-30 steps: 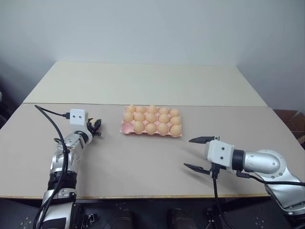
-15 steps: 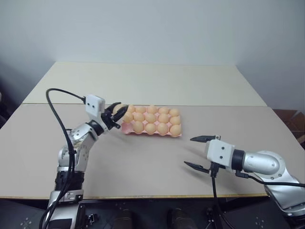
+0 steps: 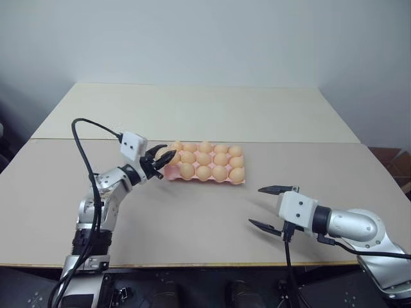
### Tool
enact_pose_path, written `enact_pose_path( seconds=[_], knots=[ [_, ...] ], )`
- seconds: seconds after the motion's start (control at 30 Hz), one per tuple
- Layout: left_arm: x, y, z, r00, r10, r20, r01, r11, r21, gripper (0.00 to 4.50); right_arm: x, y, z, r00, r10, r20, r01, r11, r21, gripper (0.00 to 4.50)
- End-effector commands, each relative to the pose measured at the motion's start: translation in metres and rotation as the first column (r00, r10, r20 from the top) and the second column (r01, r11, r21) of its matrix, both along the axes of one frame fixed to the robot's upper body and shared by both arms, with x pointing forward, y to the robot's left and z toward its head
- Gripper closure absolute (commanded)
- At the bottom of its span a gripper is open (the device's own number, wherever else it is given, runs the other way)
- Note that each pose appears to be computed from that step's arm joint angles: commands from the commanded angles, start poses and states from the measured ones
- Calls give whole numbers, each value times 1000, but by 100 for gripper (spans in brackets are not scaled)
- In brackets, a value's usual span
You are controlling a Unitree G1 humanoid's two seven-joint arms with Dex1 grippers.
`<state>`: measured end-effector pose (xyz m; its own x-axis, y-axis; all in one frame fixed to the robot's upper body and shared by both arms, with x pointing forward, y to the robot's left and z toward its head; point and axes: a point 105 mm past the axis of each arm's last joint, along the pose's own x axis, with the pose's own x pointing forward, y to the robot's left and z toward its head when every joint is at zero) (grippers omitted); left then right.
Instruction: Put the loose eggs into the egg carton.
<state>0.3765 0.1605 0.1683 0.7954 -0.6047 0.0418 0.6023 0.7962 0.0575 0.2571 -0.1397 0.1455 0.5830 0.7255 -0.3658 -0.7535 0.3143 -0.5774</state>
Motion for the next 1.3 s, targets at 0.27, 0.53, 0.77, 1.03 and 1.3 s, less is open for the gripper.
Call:
enact_pose_path(
  seconds=[0.27, 0.53, 0.77, 1.03, 1.3],
  knots=[
    [-3, 12, 20, 997, 24, 74, -20, 998, -58, 3, 0, -1, 12, 999, 6, 45, -6, 1000, -8, 0],
    [-43, 63, 13, 999, 27, 42, -29, 998, 57, 3, -2, -1, 11, 999, 9, 40, -8, 1000, -11, 0],
    [-105, 91, 2, 992, -69, -102, 89, 976, 200, 3, -3, -9, 16, 999, 25, 24, -25, 1000, -16, 0],
    [-157, 88, 0, 955, -201, -217, 259, 922, 288, 3, -5, -34, 29, 997, 72, -7, -72, 994, -81, 0],
    [-159, 89, 9, 974, -153, -167, 195, 940, 279, 3, -4, -43, 43, 997, 82, 8, -81, 992, -92, 0]
  ],
)
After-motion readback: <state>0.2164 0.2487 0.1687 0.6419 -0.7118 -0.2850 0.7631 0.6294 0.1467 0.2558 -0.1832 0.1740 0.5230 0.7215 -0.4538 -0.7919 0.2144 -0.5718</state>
